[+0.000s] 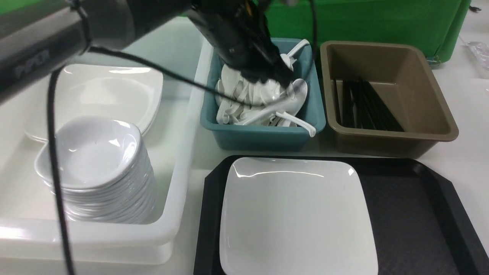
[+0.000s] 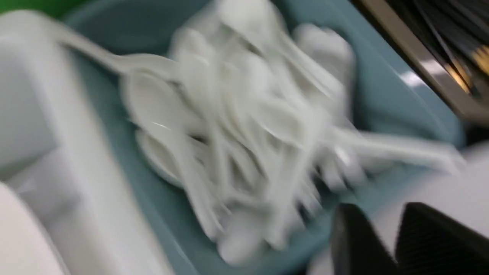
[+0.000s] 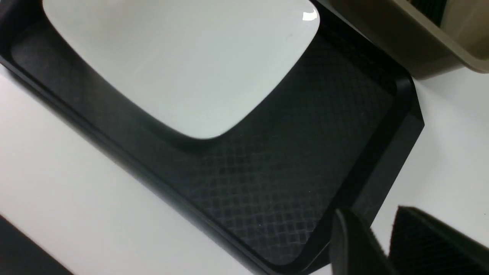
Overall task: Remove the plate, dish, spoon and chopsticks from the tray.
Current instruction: Use the left arm to grab a plate from the dinner plate
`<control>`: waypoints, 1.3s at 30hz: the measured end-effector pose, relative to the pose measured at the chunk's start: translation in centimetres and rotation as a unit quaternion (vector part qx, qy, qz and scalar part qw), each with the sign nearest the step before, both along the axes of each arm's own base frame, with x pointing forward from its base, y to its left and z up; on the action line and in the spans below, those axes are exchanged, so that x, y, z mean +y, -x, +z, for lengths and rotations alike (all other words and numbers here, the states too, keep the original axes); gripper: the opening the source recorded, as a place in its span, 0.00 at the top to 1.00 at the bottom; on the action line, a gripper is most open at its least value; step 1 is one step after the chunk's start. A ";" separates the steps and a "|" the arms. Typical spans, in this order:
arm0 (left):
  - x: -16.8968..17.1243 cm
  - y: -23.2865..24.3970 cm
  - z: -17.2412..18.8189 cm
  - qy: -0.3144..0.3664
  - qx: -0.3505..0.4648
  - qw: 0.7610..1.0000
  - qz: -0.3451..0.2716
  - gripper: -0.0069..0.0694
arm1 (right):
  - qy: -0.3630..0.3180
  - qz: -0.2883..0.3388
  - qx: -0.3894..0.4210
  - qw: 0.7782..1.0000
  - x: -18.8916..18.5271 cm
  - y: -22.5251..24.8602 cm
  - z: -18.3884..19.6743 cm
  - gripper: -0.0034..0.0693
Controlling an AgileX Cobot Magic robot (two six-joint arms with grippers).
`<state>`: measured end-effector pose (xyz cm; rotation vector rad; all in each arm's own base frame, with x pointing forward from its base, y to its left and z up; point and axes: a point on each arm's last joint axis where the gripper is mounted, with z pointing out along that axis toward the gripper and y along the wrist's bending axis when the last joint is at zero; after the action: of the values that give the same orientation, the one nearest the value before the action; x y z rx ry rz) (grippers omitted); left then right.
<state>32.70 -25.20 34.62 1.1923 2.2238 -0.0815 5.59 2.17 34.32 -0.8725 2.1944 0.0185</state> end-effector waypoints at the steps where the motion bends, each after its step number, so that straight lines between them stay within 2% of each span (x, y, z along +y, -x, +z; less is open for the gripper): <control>1: -0.7 1.8 -0.7 -0.018 0.006 0.999 -0.036 0.85 | 0.000 0.000 0.000 1.000 0.0 0.0 0.0 0.68; 2: -1.7 4.4 -1.0 -0.051 0.011 0.992 -0.114 0.88 | 0.001 0.001 0.000 1.000 0.0 0.0 0.0 0.68; 4: -2.6 8.9 -2.8 -0.101 0.025 0.971 -0.216 0.89 | 0.003 0.003 -0.001 1.000 0.0 0.0 0.0 0.68; 7: -2.9 12.5 -4.9 -0.147 0.042 0.942 -0.298 0.87 | 0.006 0.007 -0.003 1.000 0.0 0.0 0.0 0.68; 10: -2.6 14.7 -7.9 -0.189 0.072 0.915 -0.348 0.78 | 0.008 0.009 -0.004 1.000 0.0 0.0 0.0 0.68; 15: -0.9 15.7 -12.3 -0.241 0.108 0.892 -0.367 0.53 | 0.016 0.009 0.004 1.000 0.1 -0.1 -0.6 0.68; 17: -0.4 15.7 -13.5 -0.257 0.088 0.884 -0.379 0.39 | 0.021 0.009 0.010 1.000 0.1 -0.1 -1.2 0.68; 20: 0.0 15.5 -14.7 -0.270 0.056 0.875 -0.399 0.28 | 0.024 0.007 0.017 1.000 0.1 -0.1 -1.6 0.68; 25: 0.4 15.1 -15.8 -0.296 0.004 0.854 -0.427 0.22 | 0.023 0.006 0.019 1.000 0.1 0.0 -1.7 0.68; 32: 0.5 14.9 -17.0 -0.307 -0.017 0.841 -0.446 0.22 | 0.023 0.006 0.019 1.000 0.1 0.0 -1.7 0.68; 39: 1.1 12.8 -18.1 -0.298 -0.012 0.863 -0.408 0.26 | 0.022 0.007 0.020 1.000 0.1 0.0 -1.7 0.68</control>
<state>19.86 -24.12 16.48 2.3931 1.5908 0.3060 5.60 2.27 32.64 -0.9186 2.2338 -0.0055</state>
